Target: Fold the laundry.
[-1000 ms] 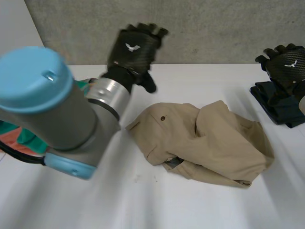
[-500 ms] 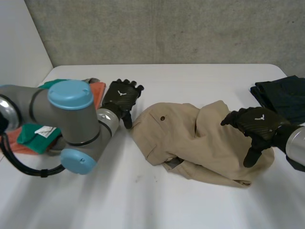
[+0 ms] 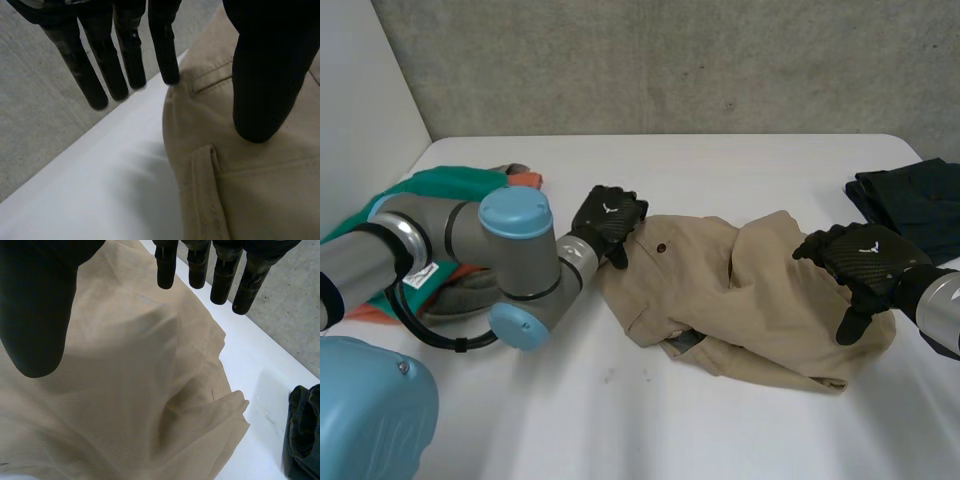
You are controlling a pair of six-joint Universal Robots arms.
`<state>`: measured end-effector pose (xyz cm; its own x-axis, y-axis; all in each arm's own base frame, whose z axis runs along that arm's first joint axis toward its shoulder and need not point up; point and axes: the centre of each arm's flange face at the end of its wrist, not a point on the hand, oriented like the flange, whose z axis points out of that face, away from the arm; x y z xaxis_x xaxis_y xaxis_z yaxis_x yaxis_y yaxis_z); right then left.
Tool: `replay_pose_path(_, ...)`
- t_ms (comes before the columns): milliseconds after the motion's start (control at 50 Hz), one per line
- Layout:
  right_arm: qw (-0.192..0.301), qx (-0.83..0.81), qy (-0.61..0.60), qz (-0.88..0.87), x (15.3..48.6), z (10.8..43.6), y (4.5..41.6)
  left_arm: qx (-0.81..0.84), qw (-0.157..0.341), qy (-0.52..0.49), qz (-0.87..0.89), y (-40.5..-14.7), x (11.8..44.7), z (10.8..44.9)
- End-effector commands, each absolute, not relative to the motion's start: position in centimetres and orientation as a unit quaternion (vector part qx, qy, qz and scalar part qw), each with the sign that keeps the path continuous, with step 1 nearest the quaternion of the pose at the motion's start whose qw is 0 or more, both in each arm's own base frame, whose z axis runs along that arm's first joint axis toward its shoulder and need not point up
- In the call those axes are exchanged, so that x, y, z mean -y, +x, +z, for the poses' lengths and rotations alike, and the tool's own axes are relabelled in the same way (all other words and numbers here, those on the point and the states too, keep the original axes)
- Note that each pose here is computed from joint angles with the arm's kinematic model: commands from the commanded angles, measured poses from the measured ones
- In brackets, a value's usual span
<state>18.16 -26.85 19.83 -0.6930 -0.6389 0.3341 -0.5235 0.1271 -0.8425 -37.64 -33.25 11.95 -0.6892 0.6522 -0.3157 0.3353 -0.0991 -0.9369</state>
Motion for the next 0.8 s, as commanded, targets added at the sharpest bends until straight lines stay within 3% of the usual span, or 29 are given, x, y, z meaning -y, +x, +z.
replay_pose_path(20,0.053,-0.748,-0.388,-0.535,27.0,19.8,18.1,0.666,0.123,-0.377,0.632,-37.6,33.2,11.3)
replay_pose_path(220,0.051,-0.741,-0.391,-0.543,27.2,20.2,18.3,0.661,0.114,-0.369,0.643,-37.4,33.6,12.2)
replay_pose_path(320,0.050,-0.737,-0.392,-0.548,27.3,20.5,18.4,0.649,0.082,-0.328,0.681,-36.3,35.0,15.8)
replay_pose_path(420,0.048,-0.735,-0.391,-0.552,27.5,20.8,18.4,0.603,0.030,-0.245,0.759,-33.4,37.7,22.7)
replay_pose_path(560,0.039,-0.732,-0.381,-0.564,27.8,21.6,18.3,0.465,0.041,-0.183,0.865,-33.3,36.2,33.2)
replay_pose_path(660,0.024,-0.730,-0.344,-0.590,28.8,22.6,17.8,0.368,0.094,-0.169,0.909,-36.3,32.0,38.0)
replay_pose_path(720,0.016,-0.729,-0.325,-0.602,29.2,23.1,17.4,0.347,0.123,-0.181,0.912,-38.0,30.0,38.5)
replay_pose_path(800,0.007,-0.725,-0.312,-0.614,29.4,23.6,17.2,0.335,0.194,-0.239,0.890,-42.1,25.4,36.7)
